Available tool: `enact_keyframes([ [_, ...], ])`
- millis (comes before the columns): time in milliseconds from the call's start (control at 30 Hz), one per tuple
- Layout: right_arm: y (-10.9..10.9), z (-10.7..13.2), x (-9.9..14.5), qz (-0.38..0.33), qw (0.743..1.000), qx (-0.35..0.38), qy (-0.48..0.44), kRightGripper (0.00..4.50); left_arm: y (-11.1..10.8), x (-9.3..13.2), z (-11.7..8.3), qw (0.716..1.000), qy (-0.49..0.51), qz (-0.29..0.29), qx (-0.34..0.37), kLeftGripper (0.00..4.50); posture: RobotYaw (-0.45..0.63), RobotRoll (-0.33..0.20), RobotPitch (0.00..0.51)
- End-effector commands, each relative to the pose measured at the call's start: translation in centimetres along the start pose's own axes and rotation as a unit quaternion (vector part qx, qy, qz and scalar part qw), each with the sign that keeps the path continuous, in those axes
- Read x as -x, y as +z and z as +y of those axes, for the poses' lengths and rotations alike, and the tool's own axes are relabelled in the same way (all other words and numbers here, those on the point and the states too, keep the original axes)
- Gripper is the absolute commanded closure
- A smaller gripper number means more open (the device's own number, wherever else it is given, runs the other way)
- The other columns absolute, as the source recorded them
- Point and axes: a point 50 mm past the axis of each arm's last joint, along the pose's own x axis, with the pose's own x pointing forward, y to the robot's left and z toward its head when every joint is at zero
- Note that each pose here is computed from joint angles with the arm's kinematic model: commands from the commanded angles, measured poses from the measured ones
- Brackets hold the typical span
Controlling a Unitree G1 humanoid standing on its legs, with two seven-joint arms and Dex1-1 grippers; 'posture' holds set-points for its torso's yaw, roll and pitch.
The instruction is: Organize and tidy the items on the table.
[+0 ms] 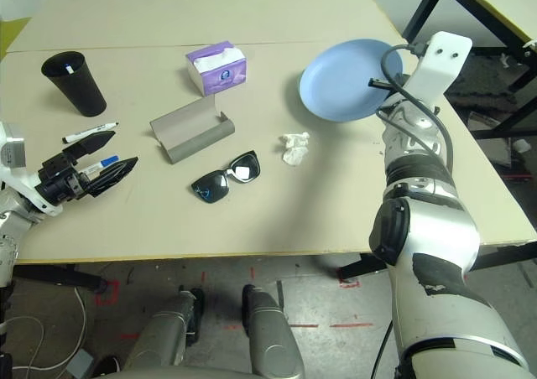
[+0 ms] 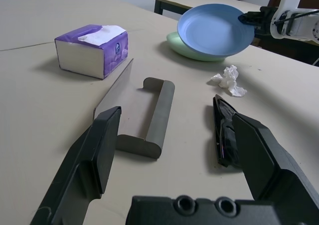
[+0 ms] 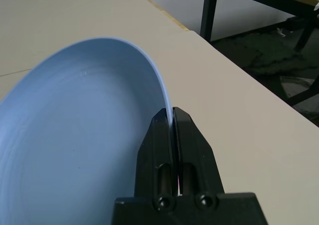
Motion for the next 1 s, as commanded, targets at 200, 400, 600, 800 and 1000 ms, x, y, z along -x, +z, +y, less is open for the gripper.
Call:
enact_keyframes([
  [200,0.1,-0.1,0.0,0.000,1.000,0.002,0.002,4.49,-0.4,0.1,-0.7,1.000,-0.002,0.009,0.013,0.00,-0.13,0.000,0.270],
  [400,-0.1,-0.4,0.1,0.001,1.000,0.004,-0.002,4.49,-0.4,0.1,-0.9,1.000,-0.004,0.011,0.017,0.00,-0.14,0.000,0.280],
  [600,0.5,-0.8,0.0,-0.017,1.000,0.002,-0.014,4.49,-0.5,0.0,-1.0,1.000,-0.005,0.012,0.021,0.00,-0.14,0.000,0.277],
  [800,1.4,-1.4,0.0,-0.043,0.998,0.007,-0.035,4.49,-0.7,0.1,-1.3,1.000,-0.006,0.010,0.026,0.00,-0.14,0.000,0.279],
  [1000,1.0,-0.5,-0.1,-0.026,1.000,0.003,-0.011,3.96,-0.9,0.0,-1.3,0.999,-0.006,0.010,0.030,0.00,-0.14,0.000,0.276],
])
